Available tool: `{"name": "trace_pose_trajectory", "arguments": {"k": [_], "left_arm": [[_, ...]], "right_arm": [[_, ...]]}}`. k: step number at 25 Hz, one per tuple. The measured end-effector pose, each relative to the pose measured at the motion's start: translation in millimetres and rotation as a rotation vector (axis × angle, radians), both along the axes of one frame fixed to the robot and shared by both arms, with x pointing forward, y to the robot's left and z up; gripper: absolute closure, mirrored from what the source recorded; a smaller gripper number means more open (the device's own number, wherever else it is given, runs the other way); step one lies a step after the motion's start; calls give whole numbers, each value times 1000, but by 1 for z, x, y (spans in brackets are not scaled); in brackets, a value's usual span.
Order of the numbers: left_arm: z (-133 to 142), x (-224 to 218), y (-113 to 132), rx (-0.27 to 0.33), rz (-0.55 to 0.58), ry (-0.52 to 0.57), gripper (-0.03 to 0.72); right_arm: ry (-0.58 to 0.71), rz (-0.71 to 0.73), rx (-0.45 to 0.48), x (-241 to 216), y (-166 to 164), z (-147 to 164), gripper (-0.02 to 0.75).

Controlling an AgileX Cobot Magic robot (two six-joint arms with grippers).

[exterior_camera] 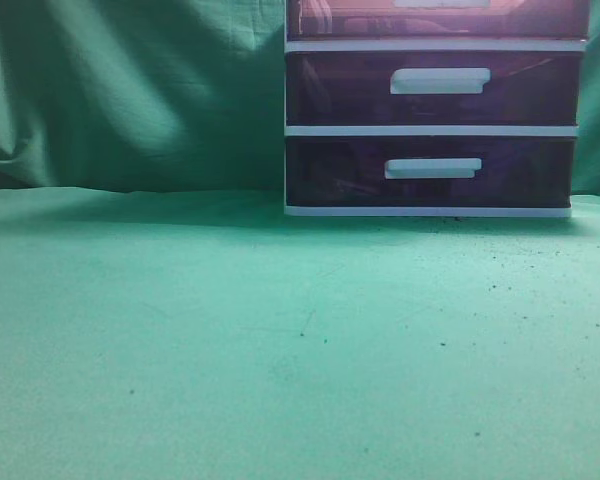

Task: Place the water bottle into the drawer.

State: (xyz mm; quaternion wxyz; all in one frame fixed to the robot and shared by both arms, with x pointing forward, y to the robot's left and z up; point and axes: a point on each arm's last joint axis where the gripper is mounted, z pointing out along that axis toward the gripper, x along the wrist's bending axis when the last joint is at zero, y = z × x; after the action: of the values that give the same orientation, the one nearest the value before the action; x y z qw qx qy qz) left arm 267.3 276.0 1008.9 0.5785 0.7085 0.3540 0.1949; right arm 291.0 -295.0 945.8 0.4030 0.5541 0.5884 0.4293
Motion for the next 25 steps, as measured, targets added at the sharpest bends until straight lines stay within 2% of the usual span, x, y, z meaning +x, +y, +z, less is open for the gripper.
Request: {"name": "trace_pose_trajectory", "arguments": {"k": [5, 7, 10, 14, 18, 21, 23, 25], "left_arm": [[0, 0, 0, -1, 0, -1, 624], [0, 2, 2, 22, 42, -25, 624], [-4, 8, 8, 58, 213, -75, 624], [-16, 19, 15, 63, 483, -152, 624], [-40, 25, 25, 78, 717, -139, 624], [-50, 26, 31, 81, 831, -121, 624], [-50, 26, 33, 89, 858, -120, 624], [-53, 25, 34, 122, 866, -100, 624]], "right_arm": [[0, 0, 0, 0, 0, 0, 738], [0, 0, 0, 0, 0, 0, 738], [0, -1, 2, 0, 0, 0, 738], [0, -2, 3, 0, 0, 0, 738], [0, -2, 5, 0, 0, 0, 738], [2, -3, 6, 0, 0, -1, 738], [2, -3, 6, 0, 0, -1, 738], [2, -3, 6, 0, 0, -1, 738]]}}
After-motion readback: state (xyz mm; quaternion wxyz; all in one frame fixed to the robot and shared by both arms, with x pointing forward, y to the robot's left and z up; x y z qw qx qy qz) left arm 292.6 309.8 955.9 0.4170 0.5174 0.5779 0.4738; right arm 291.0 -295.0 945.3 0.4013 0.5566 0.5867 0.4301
